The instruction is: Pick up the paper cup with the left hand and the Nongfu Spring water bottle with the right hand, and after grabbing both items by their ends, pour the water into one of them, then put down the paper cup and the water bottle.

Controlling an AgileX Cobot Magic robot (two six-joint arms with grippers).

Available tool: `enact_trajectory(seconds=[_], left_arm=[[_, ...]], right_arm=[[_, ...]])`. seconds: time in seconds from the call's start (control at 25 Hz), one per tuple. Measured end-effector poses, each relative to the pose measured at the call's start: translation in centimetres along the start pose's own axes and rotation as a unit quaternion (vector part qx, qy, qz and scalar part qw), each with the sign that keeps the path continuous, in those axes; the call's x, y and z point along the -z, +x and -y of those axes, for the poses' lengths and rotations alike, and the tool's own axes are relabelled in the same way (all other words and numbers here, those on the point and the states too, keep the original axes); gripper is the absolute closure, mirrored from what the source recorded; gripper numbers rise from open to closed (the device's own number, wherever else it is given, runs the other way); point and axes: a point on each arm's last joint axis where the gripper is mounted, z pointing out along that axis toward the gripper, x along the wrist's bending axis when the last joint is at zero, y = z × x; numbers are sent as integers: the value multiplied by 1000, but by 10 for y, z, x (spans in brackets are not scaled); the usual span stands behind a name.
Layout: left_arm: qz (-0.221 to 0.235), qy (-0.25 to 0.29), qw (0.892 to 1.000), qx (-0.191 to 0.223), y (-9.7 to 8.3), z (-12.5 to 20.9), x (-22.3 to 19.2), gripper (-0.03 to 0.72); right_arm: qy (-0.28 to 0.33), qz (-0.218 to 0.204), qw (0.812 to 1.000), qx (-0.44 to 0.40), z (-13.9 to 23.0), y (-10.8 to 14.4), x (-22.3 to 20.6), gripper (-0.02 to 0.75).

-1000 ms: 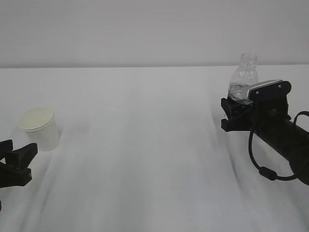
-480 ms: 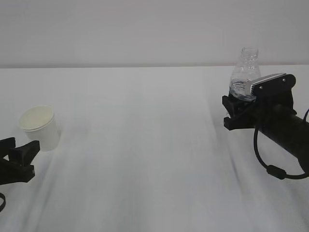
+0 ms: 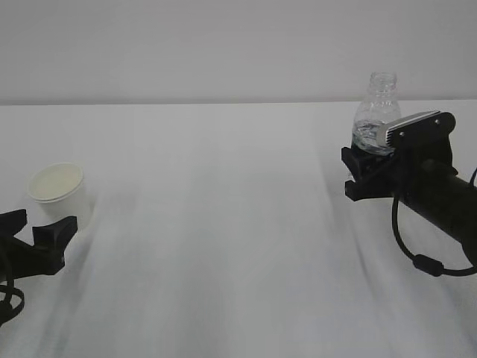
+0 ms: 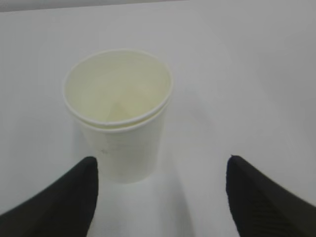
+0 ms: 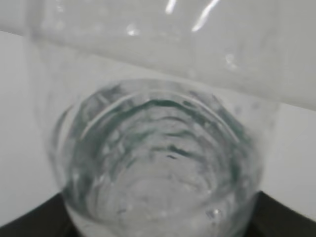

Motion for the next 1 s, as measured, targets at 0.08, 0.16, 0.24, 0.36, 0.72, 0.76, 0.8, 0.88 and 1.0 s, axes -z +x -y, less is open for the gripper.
enact_trajectory(seconds=[0.08, 0.16, 0.24, 0.36, 0.72, 0.76, 0.8, 0.88, 1.0], left_arm=[[0, -4, 1000, 0, 0, -2, -2, 79], [1, -8, 1000, 0, 0, -3, -4, 76], [0, -10, 1000, 1, 0, -4, -5, 78], [0, -11, 1000, 1, -1, -5, -5, 93], [-23, 3, 1000, 16, 4, 2, -9, 102], [-29, 9, 999, 19, 5, 5, -9, 103], [-32, 15, 999, 20, 5, 8, -12, 106], [-33, 24, 999, 20, 5, 12, -19, 113], [-28, 30, 999, 19, 4, 16, -29, 130]], right_arm=[[0, 0, 1000, 0, 0, 0, 0, 321], [0, -1, 1000, 0, 0, 0, 0, 321], [0, -2, 1000, 1, 0, 0, 0, 321], [0, -2, 1000, 1, 0, 0, 0, 321], [0, -2, 1000, 1, 0, 0, 0, 321], [0, -2, 1000, 1, 0, 0, 0, 321], [0, -2, 1000, 1, 0, 0, 0, 321], [0, -2, 1000, 1, 0, 0, 0, 321], [2, -2, 1000, 1, 0, 0, 0, 321]])
